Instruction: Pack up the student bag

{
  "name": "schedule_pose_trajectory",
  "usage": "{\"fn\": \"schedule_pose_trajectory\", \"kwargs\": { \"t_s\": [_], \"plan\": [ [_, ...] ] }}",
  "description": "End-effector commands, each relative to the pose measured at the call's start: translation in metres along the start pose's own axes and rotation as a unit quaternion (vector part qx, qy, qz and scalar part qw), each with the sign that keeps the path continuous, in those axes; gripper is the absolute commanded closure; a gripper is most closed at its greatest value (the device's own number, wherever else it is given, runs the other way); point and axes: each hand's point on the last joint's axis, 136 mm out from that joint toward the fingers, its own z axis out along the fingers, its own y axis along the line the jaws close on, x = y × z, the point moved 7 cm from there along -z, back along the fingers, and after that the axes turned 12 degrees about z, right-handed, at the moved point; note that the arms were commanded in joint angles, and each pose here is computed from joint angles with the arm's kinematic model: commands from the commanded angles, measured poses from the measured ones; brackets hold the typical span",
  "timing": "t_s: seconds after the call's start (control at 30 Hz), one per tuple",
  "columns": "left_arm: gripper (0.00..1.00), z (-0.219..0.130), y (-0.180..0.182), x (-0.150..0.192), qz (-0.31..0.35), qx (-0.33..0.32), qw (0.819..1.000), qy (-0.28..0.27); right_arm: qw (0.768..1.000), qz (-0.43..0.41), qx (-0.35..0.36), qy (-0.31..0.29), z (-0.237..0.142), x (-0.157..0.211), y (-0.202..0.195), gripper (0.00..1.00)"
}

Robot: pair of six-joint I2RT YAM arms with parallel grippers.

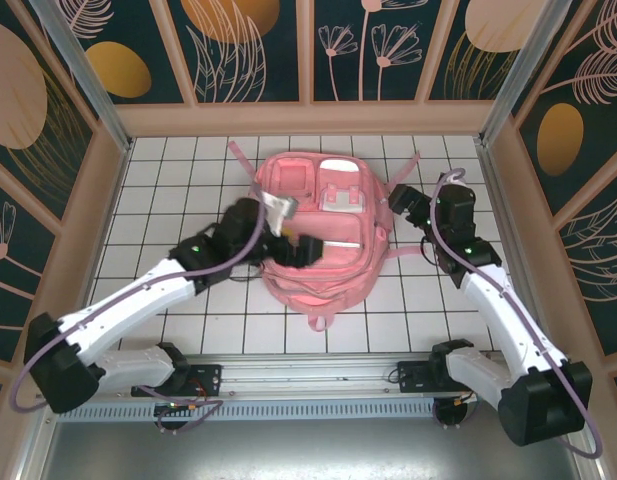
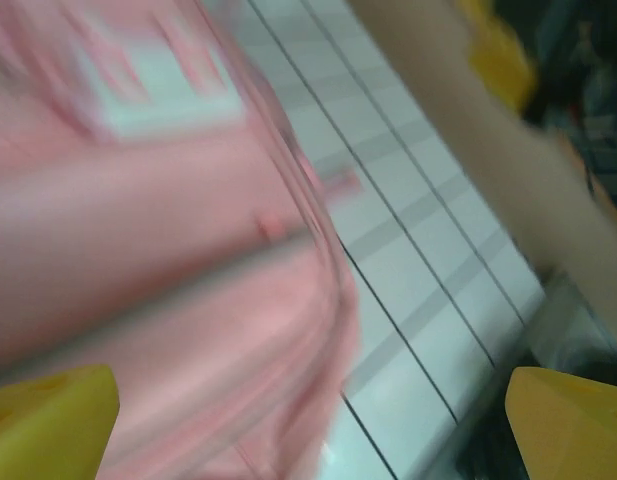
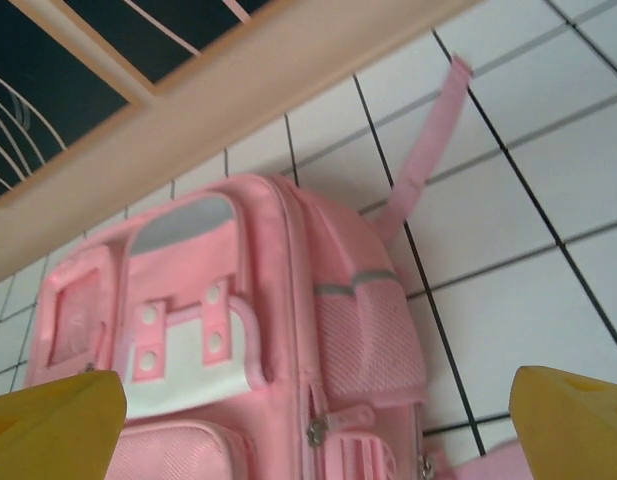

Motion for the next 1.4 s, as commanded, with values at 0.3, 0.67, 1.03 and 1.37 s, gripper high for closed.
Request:
{"fn": "schedule_pose_trajectory", "kwargs": {
  "t_s": [0.3,0.67,1.03,1.37],
  "plan": [
    [0.01,-0.045,0.141,-0.007,0.217,-0.409,0.844,-0.270,0.964,-0.155,-0.003,-0.218,-0.008,-0.044,-0.019,0.01],
    [0.01,-0.063,0.255,0.092,0.057,-0.513,0.837,-0.181,0.958,-0.191,0.058,-0.206,0.024,0.006,-0.117,0.01],
    [0.01,-0.056,0.263,0.109,0.119,-0.432,0.864,-0.228,0.959,-0.155,-0.021,-0.235,0.024,0.021,-0.146,0.01],
    [0.01,-0.056,0.274,0.108,0.089,-0.454,0.860,-0.217,0.964,-0.184,-0.044,-0.185,0.065,0.033,-0.141,0.01]
  ]
}}
